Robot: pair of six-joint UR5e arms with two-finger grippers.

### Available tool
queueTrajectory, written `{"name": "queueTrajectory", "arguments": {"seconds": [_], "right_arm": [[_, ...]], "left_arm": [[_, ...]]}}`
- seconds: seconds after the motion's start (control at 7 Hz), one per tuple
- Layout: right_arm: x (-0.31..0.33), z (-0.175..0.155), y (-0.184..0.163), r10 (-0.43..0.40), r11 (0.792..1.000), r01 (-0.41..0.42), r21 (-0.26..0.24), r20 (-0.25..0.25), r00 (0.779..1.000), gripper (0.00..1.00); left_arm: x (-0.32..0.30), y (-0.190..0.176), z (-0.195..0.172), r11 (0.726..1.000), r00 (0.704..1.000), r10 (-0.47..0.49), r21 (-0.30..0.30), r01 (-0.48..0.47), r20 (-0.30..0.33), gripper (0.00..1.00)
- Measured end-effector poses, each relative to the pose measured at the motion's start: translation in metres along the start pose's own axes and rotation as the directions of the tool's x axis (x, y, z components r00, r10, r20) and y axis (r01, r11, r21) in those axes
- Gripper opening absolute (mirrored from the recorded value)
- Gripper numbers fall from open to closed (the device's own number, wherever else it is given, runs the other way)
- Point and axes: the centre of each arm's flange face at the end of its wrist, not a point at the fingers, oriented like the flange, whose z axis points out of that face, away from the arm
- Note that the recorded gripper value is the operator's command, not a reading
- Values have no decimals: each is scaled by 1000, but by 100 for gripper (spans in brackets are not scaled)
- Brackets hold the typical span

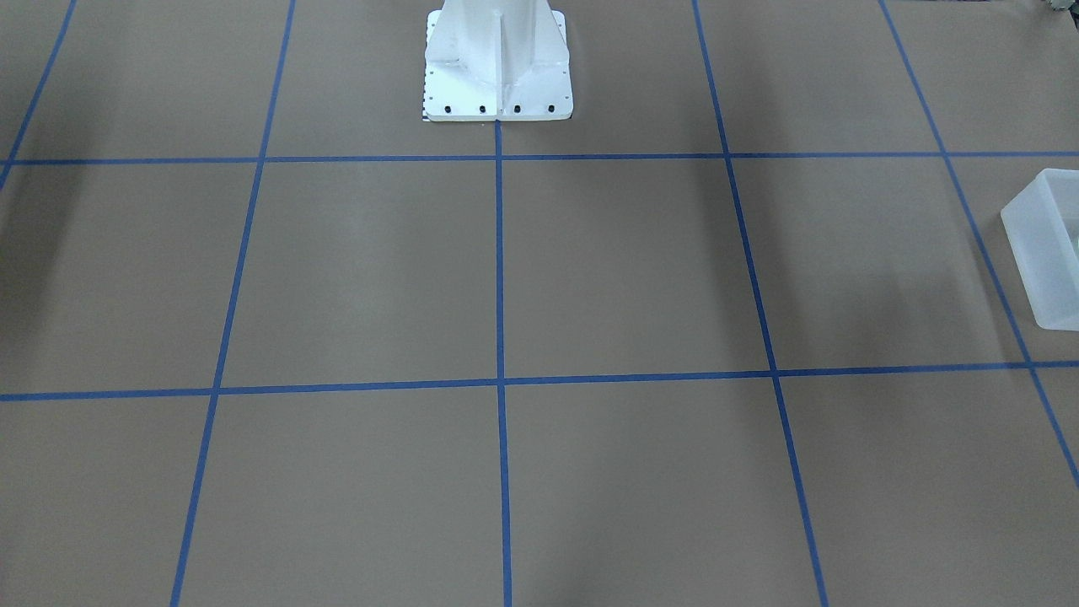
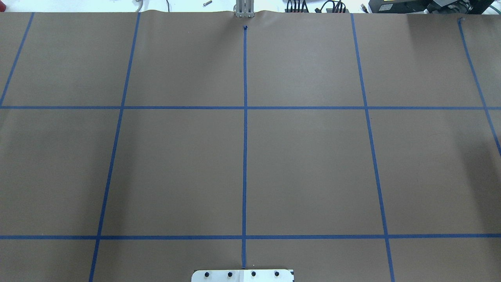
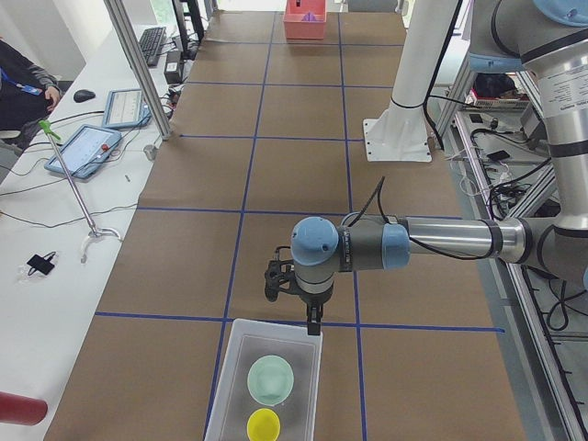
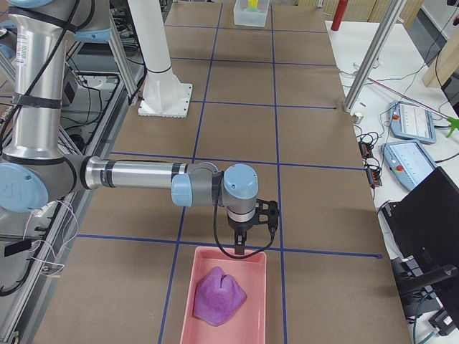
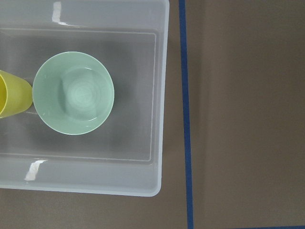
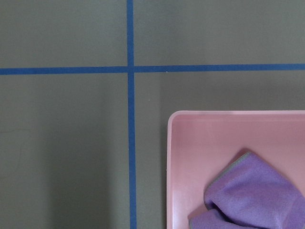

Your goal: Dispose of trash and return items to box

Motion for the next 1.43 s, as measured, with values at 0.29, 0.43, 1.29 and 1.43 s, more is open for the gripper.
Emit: {"name": "queueTrajectory", "arguments": {"seconds": [0.29, 0.43, 1.29, 1.43], "right_arm": [[3, 6, 7, -7, 1000, 7, -2, 10, 1000, 100], [1, 5, 5, -17, 1000, 17, 6, 11, 1000, 100], [-7, -2, 1, -45, 998, 43, 36, 33, 998, 100], [-7, -2, 1, -45, 998, 44, 36, 33, 998, 100]], "left_arm": [[0, 1, 1, 1000, 1000, -1, -2, 1, 0, 98], [-1, 1, 1, 1000, 1000, -2, -3, 2, 0, 98], [-5, 12, 6, 1000, 1000, -16, -15, 16, -2, 98], [-5, 13, 7, 1000, 1000, -16, -16, 16, -2, 98]]}}
